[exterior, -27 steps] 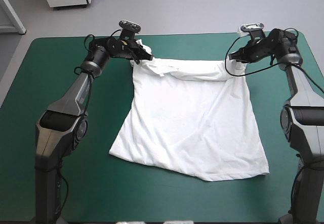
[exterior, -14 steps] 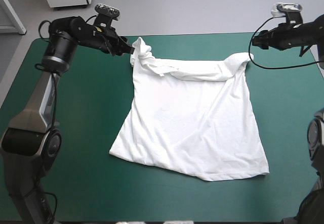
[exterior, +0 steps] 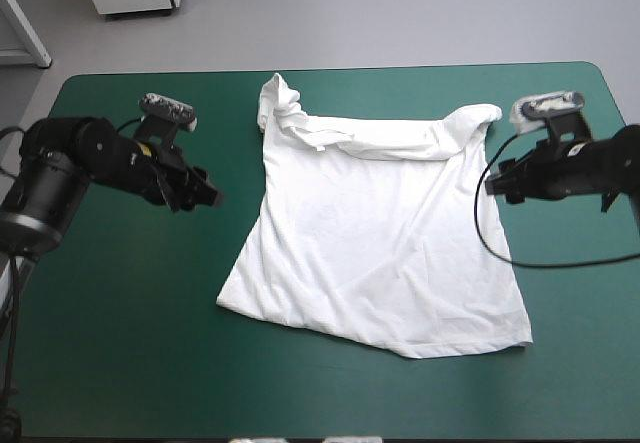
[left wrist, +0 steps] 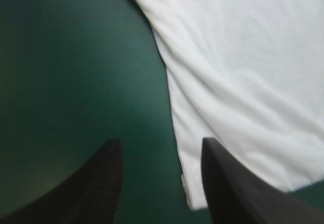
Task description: Fold the cloth
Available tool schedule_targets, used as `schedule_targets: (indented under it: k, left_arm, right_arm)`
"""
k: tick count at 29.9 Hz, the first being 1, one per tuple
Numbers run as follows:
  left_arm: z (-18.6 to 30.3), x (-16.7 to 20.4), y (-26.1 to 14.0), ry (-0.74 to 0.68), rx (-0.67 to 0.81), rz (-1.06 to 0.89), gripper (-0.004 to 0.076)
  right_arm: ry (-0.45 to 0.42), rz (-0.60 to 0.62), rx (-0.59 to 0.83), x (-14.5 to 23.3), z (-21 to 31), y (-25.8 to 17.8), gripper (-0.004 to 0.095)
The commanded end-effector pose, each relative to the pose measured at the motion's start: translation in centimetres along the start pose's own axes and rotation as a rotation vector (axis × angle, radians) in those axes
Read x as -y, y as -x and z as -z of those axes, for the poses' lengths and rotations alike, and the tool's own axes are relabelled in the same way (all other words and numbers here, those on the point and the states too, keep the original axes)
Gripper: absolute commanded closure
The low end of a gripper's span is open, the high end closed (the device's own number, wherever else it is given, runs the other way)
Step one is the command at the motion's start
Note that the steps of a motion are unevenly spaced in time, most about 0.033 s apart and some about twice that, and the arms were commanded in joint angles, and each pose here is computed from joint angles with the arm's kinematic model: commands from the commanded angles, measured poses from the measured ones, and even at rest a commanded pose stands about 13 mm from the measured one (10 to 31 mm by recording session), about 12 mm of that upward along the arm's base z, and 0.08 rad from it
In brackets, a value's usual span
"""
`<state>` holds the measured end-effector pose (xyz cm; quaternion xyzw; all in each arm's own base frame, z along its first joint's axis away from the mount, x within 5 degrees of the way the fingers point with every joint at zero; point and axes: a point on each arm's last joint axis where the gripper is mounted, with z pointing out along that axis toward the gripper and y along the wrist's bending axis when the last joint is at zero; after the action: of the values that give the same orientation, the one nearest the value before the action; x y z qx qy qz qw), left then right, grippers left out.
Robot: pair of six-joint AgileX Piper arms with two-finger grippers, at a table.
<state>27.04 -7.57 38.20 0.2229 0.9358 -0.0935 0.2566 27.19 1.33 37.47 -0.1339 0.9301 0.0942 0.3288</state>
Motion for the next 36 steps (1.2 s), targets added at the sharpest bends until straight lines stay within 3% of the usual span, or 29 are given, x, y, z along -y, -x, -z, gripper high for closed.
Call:
schedule_targets:
  k: [1, 6, 18, 36]
  left_arm:
    - [0.5, 1.5, -2.1, -0.022, 0.024, -0.004, 0.0363]
    - [-2.5, 2.7, -4.2, -0.054, -0.080, -0.039, 0.0363]
    - [-8.6, 2.3, -8.2, -0.057, -0.231, -0.019, 0.0363]
    - [-14.2, 2.3, -8.7, -0.155, -0.352, 0.022, 0.0370]
  right_arm:
    - [-0.056, 0.048, -0.002, -2.4, 1.9, -2.4, 0.0293]
    - [-0.083, 0.088, -0.130, -4.0, 2.0, -5.8, 0.0304]
    - [-0.129, 0.068, -0.153, -3.9, 2.5, -7.9, 0.0304]
    - [-0.194, 0.063, -0.225, -3.2, 1.5, -9.3, 0.0304]
